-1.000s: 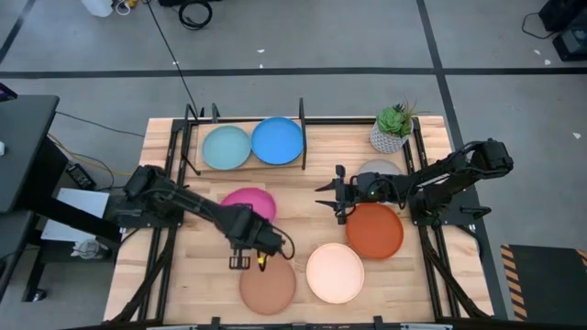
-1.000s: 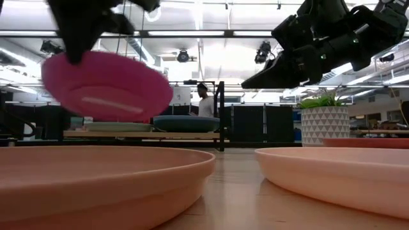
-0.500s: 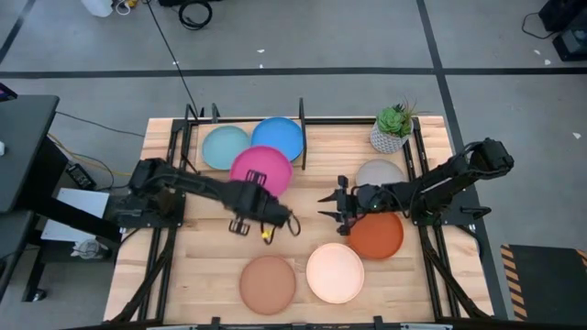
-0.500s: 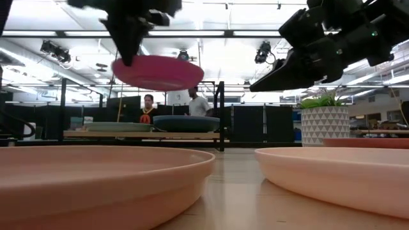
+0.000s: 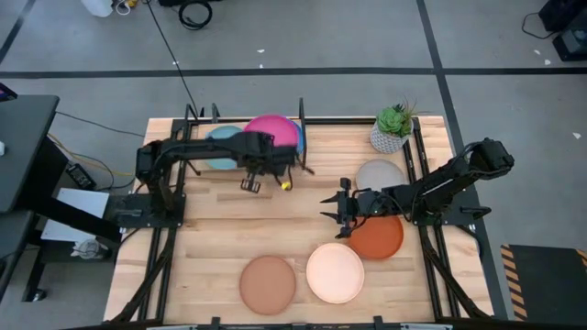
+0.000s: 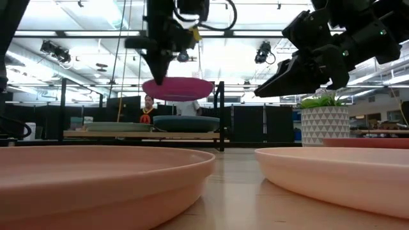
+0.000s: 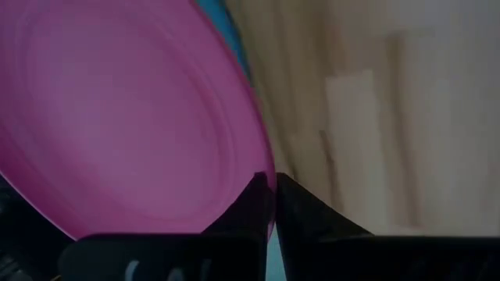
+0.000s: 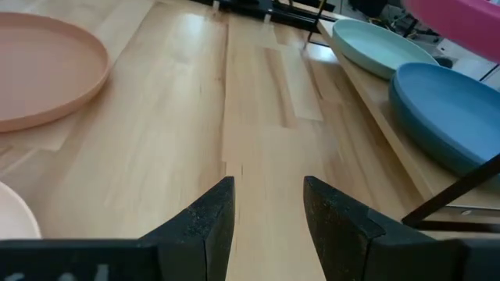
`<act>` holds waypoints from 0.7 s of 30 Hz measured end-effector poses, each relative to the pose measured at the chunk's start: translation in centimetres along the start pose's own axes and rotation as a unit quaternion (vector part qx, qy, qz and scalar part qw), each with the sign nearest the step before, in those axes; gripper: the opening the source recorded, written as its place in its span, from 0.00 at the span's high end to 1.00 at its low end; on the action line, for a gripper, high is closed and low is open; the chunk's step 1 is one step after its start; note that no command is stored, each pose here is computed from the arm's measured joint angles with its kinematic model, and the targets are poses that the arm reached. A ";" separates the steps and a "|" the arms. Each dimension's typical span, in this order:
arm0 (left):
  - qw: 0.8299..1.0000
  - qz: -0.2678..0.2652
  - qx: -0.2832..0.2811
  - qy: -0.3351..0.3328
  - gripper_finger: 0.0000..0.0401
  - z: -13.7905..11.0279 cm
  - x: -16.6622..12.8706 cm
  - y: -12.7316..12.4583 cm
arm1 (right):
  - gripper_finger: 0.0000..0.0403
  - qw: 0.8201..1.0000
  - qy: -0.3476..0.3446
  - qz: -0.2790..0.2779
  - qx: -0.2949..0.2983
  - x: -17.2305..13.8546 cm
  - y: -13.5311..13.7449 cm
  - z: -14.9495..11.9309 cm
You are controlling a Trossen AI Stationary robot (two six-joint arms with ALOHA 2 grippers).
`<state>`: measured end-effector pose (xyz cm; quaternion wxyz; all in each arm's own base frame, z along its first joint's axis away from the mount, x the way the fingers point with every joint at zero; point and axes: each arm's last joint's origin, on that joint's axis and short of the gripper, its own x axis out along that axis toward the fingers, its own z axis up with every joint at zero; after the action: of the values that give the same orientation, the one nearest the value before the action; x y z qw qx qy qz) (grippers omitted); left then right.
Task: Place and stack plates onto a shelf
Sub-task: Stack the pink plate on top of the blue plate on the shelf
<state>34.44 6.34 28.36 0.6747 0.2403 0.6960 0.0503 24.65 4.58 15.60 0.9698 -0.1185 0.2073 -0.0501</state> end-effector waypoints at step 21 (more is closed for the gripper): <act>0.999 -0.018 0.015 -0.023 0.94 1.6 5.2 3.1 | 0.60 1.000 0.000 -0.006 0.001 -0.1 0.2 0.0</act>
<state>36.89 10.70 24.72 0.6880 0.2392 0.6848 0.0224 24.60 4.78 15.60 0.9696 -0.1187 0.2064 -0.0566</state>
